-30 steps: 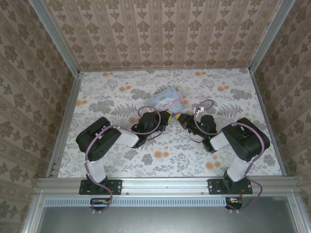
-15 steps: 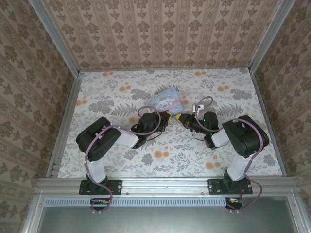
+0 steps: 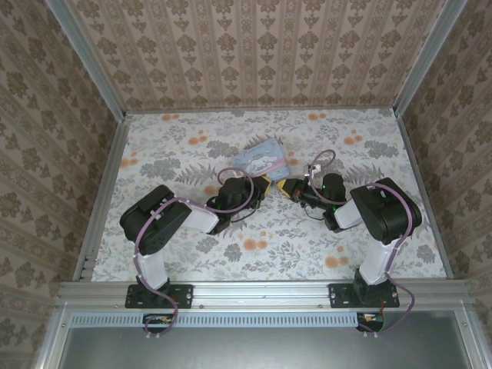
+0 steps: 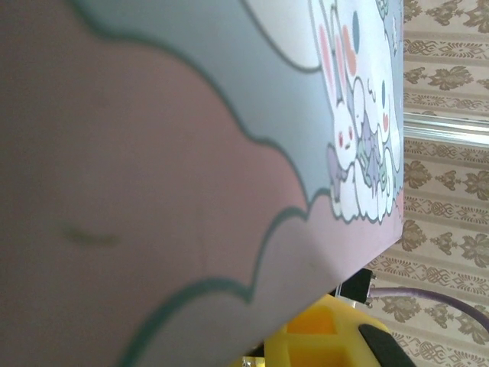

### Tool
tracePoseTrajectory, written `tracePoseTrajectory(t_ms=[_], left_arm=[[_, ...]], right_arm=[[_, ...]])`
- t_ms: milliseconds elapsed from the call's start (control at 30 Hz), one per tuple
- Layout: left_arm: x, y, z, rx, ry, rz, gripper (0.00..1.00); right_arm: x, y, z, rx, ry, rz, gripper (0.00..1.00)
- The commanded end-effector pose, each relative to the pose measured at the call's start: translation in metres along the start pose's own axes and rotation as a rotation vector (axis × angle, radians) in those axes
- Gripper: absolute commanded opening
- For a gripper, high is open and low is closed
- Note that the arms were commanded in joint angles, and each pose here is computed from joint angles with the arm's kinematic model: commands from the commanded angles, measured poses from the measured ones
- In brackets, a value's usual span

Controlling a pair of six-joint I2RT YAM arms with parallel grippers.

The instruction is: Unlock the padlock with the key

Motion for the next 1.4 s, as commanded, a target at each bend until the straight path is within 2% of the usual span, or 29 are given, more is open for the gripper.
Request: tracePoseTrajectory(t_ms=[0, 400, 1000, 1367], left_arm=[[0.065, -0.018, -0.006, 0.115, 0.359, 0.048, 0.0], [0.068, -0.019, -0.007, 0.137, 0.38, 0.043, 0.0], [0.07, -0.028, -0.01, 0.176, 0.408, 0.061, 0.0], [0.067, -0.041, -0.01, 0.255, 0.377, -0.036, 0.0]], right_arm=[[0.002, 0.03, 0.015, -0.105, 0.053, -0.068, 0.0], [-0.007, 0.032, 0.019, -0.112, 0.086, -0.104, 0.0], [-0.011, 0.022, 0.022, -0.093, 0.119, 0.021, 0.0], [-0.002, 0.027, 0.004, -0.101, 0.057, -0.117, 0.0]])
Point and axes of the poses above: each hand's point on the last joint's axis, 136 mm out from that joint toward the fingers, its own z axis out along the fingers, its own y axis along the line the jaws close on, x = y × z, the point moved 5 cm from there along -z, back along the fingers, and after that the axes turned 14 degrees about z, right-handed, at the moved point
